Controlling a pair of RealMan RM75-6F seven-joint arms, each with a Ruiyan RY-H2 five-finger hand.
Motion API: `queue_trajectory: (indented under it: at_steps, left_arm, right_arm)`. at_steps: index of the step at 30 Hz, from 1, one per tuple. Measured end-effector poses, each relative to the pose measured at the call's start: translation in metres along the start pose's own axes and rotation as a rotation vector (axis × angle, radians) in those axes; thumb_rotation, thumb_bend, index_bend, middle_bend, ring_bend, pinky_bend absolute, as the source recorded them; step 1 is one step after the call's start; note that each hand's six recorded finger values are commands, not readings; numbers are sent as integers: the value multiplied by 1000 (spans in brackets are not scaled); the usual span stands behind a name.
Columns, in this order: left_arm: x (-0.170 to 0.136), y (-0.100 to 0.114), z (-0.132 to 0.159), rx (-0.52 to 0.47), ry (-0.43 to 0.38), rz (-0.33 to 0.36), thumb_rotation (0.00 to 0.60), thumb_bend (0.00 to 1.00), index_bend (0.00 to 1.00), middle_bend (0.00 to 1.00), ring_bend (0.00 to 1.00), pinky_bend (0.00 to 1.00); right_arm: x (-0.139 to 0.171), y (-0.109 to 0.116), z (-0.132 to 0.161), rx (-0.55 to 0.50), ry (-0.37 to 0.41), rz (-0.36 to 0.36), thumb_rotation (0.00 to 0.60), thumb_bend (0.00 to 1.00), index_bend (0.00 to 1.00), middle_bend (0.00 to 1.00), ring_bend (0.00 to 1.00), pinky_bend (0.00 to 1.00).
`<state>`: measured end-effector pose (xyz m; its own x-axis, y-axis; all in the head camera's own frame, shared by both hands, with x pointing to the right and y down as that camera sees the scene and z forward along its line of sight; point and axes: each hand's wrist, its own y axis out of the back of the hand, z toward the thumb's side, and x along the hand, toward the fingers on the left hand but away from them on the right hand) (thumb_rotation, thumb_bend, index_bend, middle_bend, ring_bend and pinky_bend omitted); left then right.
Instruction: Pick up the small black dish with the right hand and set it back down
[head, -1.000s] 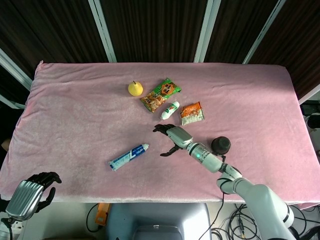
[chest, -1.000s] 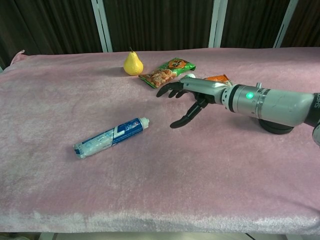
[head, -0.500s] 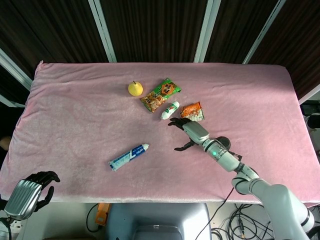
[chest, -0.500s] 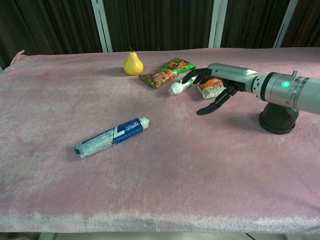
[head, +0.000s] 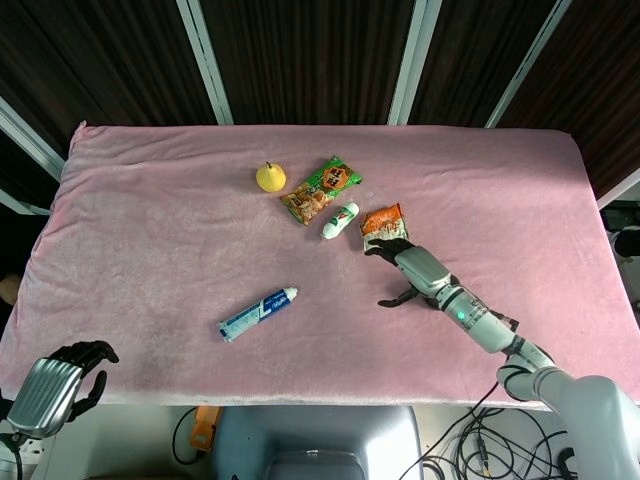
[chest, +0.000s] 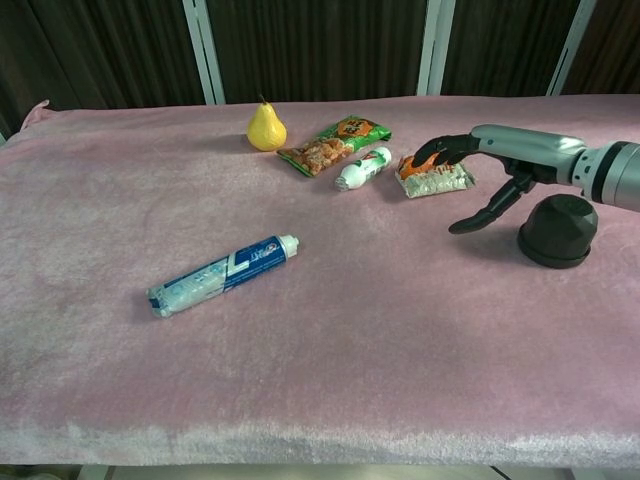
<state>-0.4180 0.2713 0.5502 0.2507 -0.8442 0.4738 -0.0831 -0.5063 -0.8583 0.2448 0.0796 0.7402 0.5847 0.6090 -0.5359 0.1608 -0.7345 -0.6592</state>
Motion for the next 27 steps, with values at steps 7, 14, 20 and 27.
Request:
queue_trajectory:
  at_steps: [7, 14, 20, 27]
  left_arm:
    - [0, 0, 0, -1, -1, -4, 600, 572, 454, 390, 375, 514]
    - [0, -1, 1, -1, -1, -8, 600, 572, 455, 390, 376, 515]
    - [0, 0, 1, -5, 0, -5, 600, 572, 454, 390, 375, 515]
    - [0, -1, 1, -10, -6, -11, 600, 572, 455, 390, 376, 515]
  right_arm:
    - [28, -1, -29, 6, -68, 11, 600, 132, 327, 216, 201, 262]
    - [50, -1, -44, 35, -106, 7, 600, 132, 327, 216, 201, 261]
    - [62, -5, -59, 54, -156, 17, 600, 132, 327, 216, 201, 261]
    - [64, -12, -71, 53, -206, 31, 600, 132, 327, 216, 201, 261]
